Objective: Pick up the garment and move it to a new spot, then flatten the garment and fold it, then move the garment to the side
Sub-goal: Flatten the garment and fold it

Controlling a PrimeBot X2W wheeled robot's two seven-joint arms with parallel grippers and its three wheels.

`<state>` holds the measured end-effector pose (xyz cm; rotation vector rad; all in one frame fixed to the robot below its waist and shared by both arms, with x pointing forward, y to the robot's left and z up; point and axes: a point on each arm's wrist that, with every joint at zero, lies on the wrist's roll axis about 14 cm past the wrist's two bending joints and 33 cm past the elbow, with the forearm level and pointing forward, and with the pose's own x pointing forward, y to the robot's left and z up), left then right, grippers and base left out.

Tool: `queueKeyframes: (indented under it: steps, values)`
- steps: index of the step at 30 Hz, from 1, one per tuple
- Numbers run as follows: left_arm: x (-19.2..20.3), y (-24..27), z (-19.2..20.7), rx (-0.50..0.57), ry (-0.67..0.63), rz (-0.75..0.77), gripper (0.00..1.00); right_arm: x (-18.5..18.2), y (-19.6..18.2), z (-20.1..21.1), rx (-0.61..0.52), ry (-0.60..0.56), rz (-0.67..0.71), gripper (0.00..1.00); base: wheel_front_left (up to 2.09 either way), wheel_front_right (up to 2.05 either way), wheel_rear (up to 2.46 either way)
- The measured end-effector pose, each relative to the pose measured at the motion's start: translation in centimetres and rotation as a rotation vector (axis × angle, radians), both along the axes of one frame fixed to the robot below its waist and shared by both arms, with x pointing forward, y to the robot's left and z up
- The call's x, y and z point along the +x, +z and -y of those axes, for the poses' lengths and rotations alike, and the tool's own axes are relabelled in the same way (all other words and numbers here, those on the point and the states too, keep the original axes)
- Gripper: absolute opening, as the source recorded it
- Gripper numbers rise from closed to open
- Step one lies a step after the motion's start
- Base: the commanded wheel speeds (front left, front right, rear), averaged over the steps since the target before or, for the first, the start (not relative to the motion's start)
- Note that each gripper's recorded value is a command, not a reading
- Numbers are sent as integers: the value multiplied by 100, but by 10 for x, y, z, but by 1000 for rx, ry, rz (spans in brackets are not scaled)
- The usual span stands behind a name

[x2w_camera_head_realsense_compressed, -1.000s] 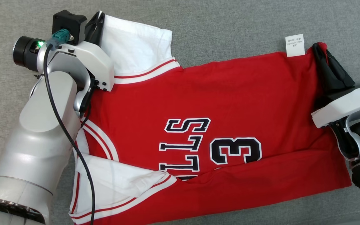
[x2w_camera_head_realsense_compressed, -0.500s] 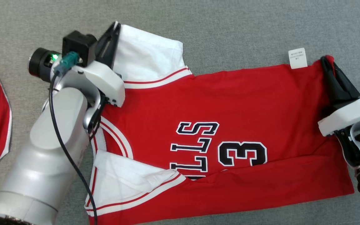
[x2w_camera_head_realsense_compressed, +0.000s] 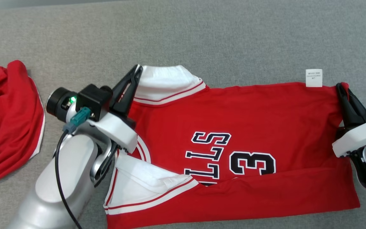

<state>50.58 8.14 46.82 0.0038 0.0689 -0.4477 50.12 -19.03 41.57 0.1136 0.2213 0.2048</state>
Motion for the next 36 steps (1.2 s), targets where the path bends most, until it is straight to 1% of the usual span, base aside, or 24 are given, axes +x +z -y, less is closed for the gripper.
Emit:
queueKeyframes:
  steps: [4,5,8,10,15,20,26,36]
  values:
    - [-21,13,-2,-7,-8,12,0,-5,8,3,-4,-9,14,0,0,0,0]
    - [-33,14,-3,-2,-12,-3,0,-7,11,4,-13,-10,20,0,0,0,0]
    - [-51,12,-9,18,-10,-20,0,-12,10,4,-77,25,15,0,0,0,0]
    - [-63,11,-12,22,-8,-34,0,-13,11,2,-81,30,19,0,0,0,0]
    - [-94,3,-18,41,-24,-99,0,-16,17,-1,-105,53,34,0,0,0,0]
    - [-122,-5,-20,70,-48,-158,0,-28,14,-2,-141,94,25,0,0,0,0]
    - [-145,-13,-17,97,-91,-219,0,-40,15,4,-171,127,17,0,0,0,0]
    - [-165,-26,-9,123,-161,-311,0,-50,21,7,-198,183,2,0,0,0,0]
